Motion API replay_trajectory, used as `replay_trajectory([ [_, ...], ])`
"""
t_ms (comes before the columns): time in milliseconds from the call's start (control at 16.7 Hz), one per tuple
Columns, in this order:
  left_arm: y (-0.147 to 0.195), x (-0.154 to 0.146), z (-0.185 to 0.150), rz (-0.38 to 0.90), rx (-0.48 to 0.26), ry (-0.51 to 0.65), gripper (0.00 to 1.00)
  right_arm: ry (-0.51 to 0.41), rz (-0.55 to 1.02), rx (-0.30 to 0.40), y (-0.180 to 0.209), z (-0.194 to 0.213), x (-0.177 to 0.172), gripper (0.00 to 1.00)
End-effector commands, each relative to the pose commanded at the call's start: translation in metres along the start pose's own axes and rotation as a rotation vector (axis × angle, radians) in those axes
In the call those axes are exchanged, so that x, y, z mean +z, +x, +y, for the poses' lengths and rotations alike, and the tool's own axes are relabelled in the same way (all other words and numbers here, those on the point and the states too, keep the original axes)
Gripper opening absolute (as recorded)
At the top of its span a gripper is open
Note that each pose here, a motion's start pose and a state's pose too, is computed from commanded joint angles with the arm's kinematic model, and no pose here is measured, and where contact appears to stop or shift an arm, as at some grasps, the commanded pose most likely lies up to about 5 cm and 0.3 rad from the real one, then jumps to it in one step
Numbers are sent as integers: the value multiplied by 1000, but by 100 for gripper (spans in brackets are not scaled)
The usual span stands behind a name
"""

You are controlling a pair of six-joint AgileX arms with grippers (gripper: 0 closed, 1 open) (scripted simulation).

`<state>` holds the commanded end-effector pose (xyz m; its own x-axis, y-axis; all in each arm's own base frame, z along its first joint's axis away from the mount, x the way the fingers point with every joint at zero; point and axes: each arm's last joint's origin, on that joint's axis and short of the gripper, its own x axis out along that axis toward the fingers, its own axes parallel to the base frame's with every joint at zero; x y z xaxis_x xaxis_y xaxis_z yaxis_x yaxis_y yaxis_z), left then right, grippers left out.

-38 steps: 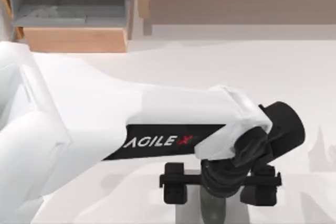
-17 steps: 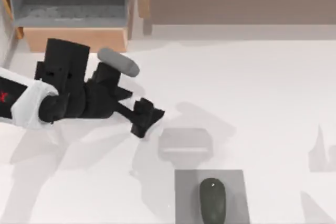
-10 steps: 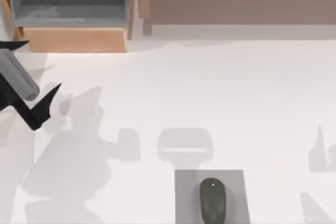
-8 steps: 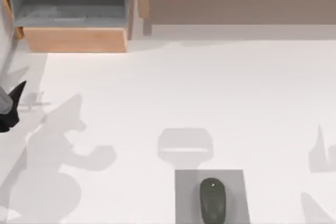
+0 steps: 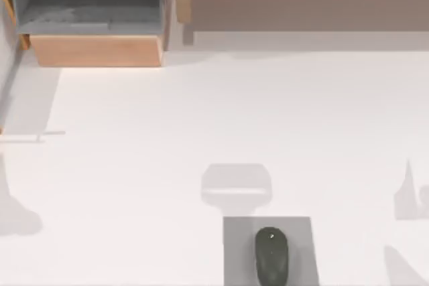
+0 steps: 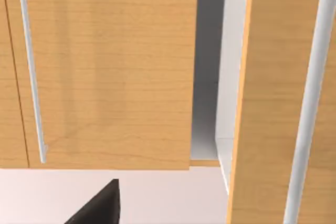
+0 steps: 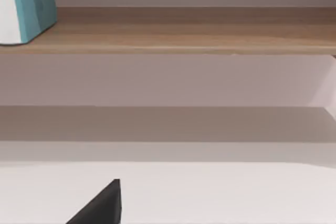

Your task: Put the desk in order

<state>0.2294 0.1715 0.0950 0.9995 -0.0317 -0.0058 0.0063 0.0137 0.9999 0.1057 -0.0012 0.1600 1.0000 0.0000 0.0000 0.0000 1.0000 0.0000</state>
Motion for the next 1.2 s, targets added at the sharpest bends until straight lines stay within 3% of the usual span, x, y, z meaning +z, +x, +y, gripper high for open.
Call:
replay_trajectory([
  [960, 25, -3, 0, 12, 6, 14, 100, 0, 0, 0, 0, 0, 0, 100],
  [1200, 25, -3, 0, 12, 6, 14, 70, 0, 0, 0, 0, 0, 0, 100],
])
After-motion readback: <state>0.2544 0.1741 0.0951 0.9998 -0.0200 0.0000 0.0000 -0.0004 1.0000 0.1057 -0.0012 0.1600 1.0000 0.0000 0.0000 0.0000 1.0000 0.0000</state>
